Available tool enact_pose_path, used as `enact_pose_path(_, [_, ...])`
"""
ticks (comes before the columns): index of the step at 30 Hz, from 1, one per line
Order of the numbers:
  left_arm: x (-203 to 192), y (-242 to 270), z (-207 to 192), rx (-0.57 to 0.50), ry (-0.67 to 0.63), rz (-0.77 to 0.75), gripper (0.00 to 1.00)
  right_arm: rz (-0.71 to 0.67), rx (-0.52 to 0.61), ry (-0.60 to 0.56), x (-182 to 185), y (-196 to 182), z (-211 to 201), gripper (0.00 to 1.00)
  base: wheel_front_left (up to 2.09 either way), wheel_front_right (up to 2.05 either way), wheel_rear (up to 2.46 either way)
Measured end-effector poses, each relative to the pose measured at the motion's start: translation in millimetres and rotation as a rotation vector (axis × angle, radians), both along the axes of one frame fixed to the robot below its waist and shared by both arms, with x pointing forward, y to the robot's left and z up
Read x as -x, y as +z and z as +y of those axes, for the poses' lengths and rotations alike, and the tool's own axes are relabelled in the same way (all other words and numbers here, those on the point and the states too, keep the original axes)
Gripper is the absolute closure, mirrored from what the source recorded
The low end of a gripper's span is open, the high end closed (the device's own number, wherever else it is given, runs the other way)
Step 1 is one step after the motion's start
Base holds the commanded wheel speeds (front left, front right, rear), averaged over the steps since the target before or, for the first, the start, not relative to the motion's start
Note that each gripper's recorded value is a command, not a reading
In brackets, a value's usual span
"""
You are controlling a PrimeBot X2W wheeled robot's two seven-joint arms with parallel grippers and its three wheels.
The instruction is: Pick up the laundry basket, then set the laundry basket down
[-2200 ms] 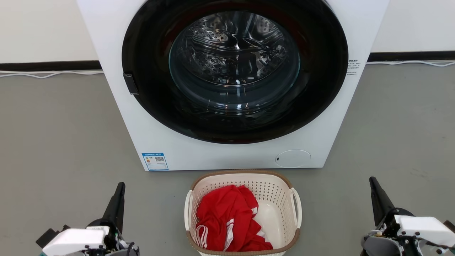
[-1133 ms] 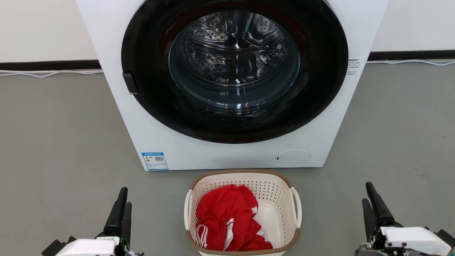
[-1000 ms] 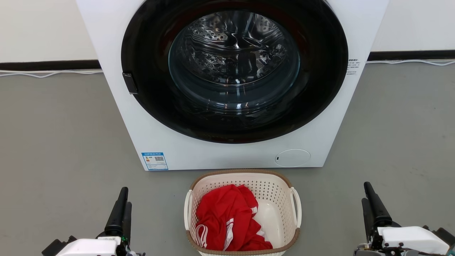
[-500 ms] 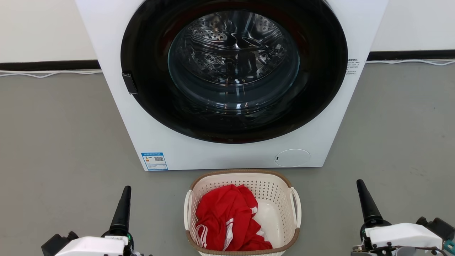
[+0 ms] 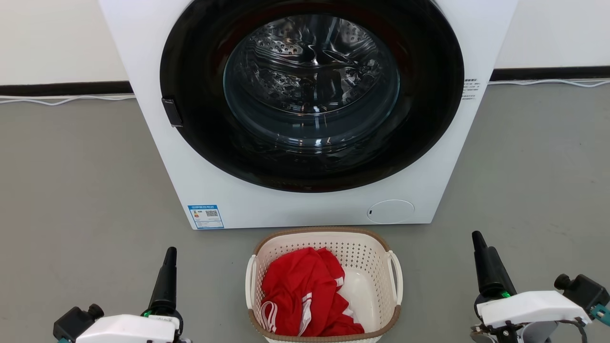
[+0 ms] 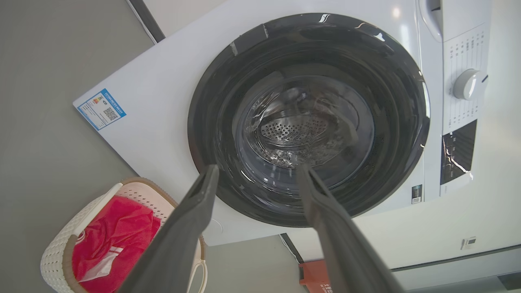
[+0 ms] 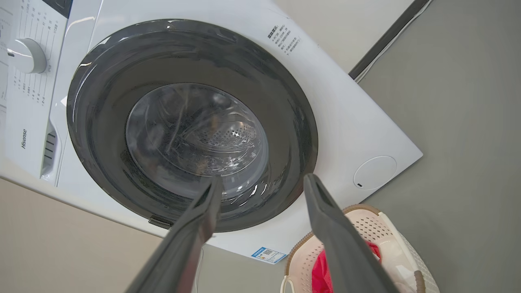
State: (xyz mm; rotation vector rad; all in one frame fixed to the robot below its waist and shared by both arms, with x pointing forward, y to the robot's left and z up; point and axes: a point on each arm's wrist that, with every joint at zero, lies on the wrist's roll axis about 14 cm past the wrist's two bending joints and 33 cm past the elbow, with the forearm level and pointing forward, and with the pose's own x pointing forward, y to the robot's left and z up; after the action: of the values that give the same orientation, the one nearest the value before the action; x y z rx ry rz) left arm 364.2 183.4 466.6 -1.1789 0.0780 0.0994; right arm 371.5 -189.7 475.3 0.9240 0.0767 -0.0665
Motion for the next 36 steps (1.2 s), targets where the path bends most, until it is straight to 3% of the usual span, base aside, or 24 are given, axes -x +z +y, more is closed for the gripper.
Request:
enact_pose_path(18, [-1, 11, 0, -0.313, -0.029, -0.042, 0.00, -0.036, 0.360, 0.046, -3, 9, -1, 0.00, 0.00, 0.00, 0.00])
enact_pose_path(36, [0, 13, 0, -0.597, -0.061, -0.060, 0.00, -0.056, 0.600, 0.082, -4, 9, 2, 0.00, 0.00, 0.00, 0.00])
